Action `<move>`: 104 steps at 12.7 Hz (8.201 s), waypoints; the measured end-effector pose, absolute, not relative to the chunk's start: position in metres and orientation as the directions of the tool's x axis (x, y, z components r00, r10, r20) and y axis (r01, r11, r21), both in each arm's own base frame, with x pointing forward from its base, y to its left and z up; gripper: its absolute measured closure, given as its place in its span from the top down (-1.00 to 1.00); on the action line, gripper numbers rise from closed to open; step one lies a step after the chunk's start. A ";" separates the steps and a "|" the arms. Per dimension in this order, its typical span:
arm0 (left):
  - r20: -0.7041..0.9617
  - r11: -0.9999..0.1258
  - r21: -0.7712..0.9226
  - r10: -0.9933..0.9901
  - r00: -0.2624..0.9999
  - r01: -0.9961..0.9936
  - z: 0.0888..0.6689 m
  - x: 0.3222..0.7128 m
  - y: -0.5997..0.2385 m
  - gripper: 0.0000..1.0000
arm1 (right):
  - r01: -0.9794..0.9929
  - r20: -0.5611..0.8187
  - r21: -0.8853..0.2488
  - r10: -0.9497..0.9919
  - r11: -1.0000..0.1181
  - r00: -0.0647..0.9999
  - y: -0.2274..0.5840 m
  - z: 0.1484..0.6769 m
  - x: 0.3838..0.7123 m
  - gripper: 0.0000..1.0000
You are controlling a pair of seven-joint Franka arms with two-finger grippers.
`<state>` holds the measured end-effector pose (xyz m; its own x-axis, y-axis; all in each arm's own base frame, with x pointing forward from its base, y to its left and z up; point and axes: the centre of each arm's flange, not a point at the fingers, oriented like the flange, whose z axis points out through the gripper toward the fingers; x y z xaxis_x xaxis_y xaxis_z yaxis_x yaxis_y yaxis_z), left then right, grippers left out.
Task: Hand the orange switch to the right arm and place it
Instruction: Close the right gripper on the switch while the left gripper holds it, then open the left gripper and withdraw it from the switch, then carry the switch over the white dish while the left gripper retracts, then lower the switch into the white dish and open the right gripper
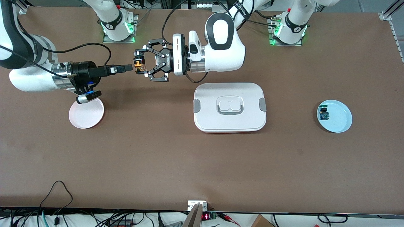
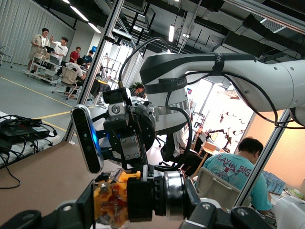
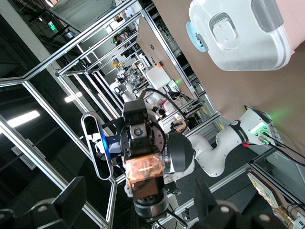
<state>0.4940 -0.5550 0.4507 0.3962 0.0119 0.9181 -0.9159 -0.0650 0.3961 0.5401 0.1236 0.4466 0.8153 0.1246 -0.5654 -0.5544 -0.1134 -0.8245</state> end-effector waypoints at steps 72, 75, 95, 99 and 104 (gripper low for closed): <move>0.415 -0.424 0.202 -0.780 0.469 -0.883 0.466 0.710 0.152 1.00 | 0.879 -0.152 -0.071 0.876 -0.472 0.458 -0.025 0.296 0.542 -0.18; 0.284 -0.580 0.098 -0.762 0.582 -0.808 0.570 0.681 0.134 1.00 | 0.917 -0.149 -0.002 0.907 -0.399 0.394 -0.042 0.281 0.543 -0.18; -0.119 -0.994 0.096 0.030 0.992 0.042 0.583 0.554 0.036 1.00 | 0.994 -0.131 -0.008 0.986 -0.109 0.107 -0.085 0.184 0.531 -0.18; -0.102 -0.995 0.095 0.031 0.994 0.041 0.588 0.556 0.036 1.00 | 0.994 -0.130 0.002 0.985 -0.110 0.109 -0.085 0.189 0.533 0.60; -0.098 -0.995 0.095 0.029 0.995 0.038 0.589 0.556 0.035 1.00 | 0.971 -0.077 0.044 0.968 -0.235 0.238 -0.078 0.248 0.550 1.00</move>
<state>0.5562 0.0347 0.5894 0.9948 0.0289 -0.0976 0.0382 -0.9947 0.0952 0.5496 -0.0780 0.2478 0.2377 0.9683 -0.0773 0.9710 -0.2349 0.0441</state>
